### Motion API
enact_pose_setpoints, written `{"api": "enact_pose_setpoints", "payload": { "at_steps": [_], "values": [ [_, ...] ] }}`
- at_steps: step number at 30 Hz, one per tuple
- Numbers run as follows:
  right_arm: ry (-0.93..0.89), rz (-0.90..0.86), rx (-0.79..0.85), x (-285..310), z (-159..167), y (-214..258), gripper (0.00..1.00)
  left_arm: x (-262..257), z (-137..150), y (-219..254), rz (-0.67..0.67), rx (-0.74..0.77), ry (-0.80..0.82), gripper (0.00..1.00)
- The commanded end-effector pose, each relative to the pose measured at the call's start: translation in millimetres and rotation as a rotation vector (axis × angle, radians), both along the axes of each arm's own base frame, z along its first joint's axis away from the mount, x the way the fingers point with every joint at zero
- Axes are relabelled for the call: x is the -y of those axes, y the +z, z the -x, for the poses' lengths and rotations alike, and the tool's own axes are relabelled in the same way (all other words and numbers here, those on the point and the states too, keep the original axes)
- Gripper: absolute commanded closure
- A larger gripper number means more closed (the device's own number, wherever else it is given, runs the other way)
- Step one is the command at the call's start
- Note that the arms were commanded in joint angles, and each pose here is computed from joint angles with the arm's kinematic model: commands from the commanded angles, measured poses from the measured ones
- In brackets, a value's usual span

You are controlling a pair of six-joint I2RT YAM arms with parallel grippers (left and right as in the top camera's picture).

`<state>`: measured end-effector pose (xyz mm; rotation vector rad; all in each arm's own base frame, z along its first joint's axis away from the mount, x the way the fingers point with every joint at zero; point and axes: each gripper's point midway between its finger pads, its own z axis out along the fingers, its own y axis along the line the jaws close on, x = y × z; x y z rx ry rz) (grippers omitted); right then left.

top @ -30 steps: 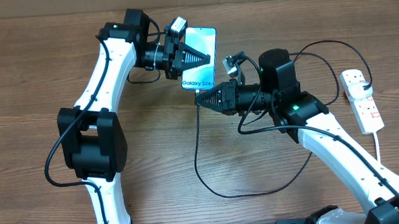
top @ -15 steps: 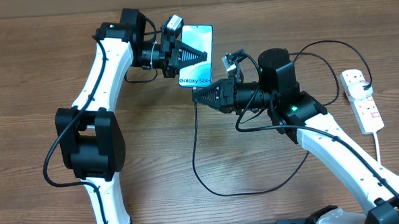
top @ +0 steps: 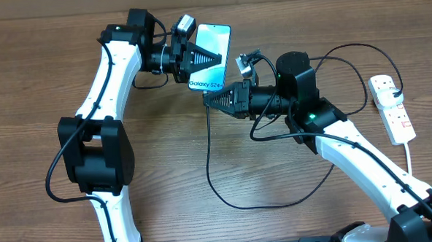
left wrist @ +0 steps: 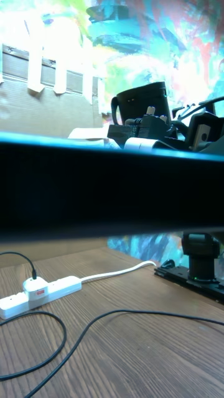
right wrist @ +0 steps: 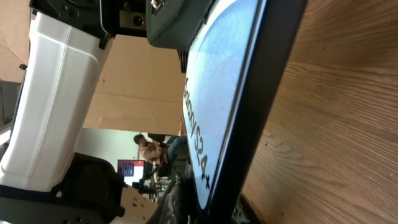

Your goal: Plug charger to phone and switch on socket

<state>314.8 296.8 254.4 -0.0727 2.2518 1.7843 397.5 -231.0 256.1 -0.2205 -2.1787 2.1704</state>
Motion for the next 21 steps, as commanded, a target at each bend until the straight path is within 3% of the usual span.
{"api": "enact_pose_setpoints", "payload": {
  "at_steps": [1, 21],
  "values": [
    [-0.166, 0.017, 0.079, 13.7, -34.6, 9.2, 0.96, 10.1, 10.4, 16.2, 0.025, 0.052, -0.03, 0.95],
    [-0.184, 0.081, 0.026, 20.6, -34.2, -10.2, 0.96, 7.9, 5.4, -17.2, -0.174, 0.045, -0.004, 0.95]
  ]
}}
